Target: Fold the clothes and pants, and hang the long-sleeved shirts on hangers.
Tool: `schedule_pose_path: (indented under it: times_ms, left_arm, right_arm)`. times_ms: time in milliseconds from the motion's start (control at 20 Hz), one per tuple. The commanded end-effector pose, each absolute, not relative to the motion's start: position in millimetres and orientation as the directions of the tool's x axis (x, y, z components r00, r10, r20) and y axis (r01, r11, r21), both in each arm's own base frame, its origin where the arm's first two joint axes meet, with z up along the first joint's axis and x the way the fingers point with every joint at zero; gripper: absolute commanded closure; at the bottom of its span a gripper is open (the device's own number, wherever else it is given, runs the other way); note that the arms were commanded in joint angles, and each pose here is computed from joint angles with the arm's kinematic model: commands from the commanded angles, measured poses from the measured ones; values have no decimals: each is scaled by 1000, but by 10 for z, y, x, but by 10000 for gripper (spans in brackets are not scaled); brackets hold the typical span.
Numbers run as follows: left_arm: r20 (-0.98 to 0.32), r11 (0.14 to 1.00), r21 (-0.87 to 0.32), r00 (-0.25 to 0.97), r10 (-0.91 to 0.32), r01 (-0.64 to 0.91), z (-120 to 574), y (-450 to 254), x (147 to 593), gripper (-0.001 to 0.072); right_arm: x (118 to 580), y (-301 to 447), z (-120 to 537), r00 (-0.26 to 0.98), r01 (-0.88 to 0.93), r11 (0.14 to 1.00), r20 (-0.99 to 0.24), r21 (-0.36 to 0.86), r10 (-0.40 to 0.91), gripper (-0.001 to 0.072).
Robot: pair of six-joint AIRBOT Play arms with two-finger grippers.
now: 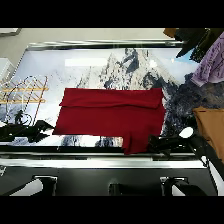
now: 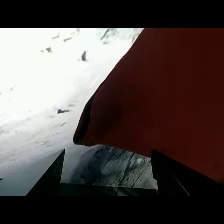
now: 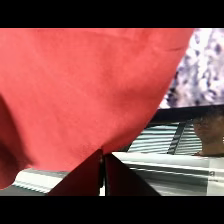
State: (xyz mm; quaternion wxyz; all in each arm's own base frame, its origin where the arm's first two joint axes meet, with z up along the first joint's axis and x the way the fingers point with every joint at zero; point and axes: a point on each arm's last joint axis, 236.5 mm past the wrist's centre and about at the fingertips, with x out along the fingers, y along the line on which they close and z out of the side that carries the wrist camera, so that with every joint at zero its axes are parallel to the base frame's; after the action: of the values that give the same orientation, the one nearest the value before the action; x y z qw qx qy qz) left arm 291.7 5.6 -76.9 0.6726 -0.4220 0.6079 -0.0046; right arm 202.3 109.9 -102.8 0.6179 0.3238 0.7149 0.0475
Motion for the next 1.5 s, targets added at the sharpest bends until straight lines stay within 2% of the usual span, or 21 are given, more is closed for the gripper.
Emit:
schedule_pose_path:
  times_ms: [0, 400, 500, 550, 600, 650, 700, 950, 1150, 1300, 1450]
  left_arm:
    - [-800, 624, -592, 281, -530, -509, -838, 30, 3001, 115]
    - [-803, 632, -581, 239, -545, -512, -977, -74, 2991, 117]
    - [-809, 644, -575, 233, -539, -506, -1017, -116, 3015, 141]
    - [-811, 647, -573, 233, -536, -504, -1030, -121, 3024, 371]
    - [-812, 647, -572, 235, -534, -505, -1034, -115, 3029, 564]
    - [-812, 647, -572, 236, -534, -505, -1033, -113, 3030, 653]
    - [-812, 647, -572, 236, -534, -504, -1029, -113, 3030, 691]
    - [-813, 663, -574, 241, -530, -481, -834, -125, 2970, 693]
    - [-882, 731, -468, 210, -422, -496, -507, 19, 2664, 694]
    - [-904, 759, -427, 240, -353, -492, -192, 59, 2473, 693]
    - [-892, 768, -443, 319, -322, -463, 51, 30, 2469, 693]
  right_arm:
    - [1989, 1113, -1019, -41, 402, 787, -849, 469, 527, 679]
    - [1973, 1122, -1012, -47, 403, 786, -847, 470, 530, 679]
    - [1965, 1135, -1003, -51, 405, 782, -843, 473, 536, 679]
    - [1958, 1138, -995, -53, 404, 783, -842, 474, 537, 679]
    - [1964, 1139, -973, -45, 398, 783, -842, 478, 537, 679]
    - [1980, 1136, -940, -31, 390, 784, -844, 483, 535, 679]
    - [2000, 1130, -895, -11, 376, 786, -846, 490, 532, 680]
    - [1910, 1115, -616, 32, 305, 808, -853, 504, 521, 680]
    - [1562, 1071, -373, -9, 264, 839, -868, 476, 496, 681]
    - [1287, 1076, -170, -18, 244, 847, -871, 472, 491, 681]
    - [1310, 1068, -15, 97, 217, 844, -871, 490, 481, 682]
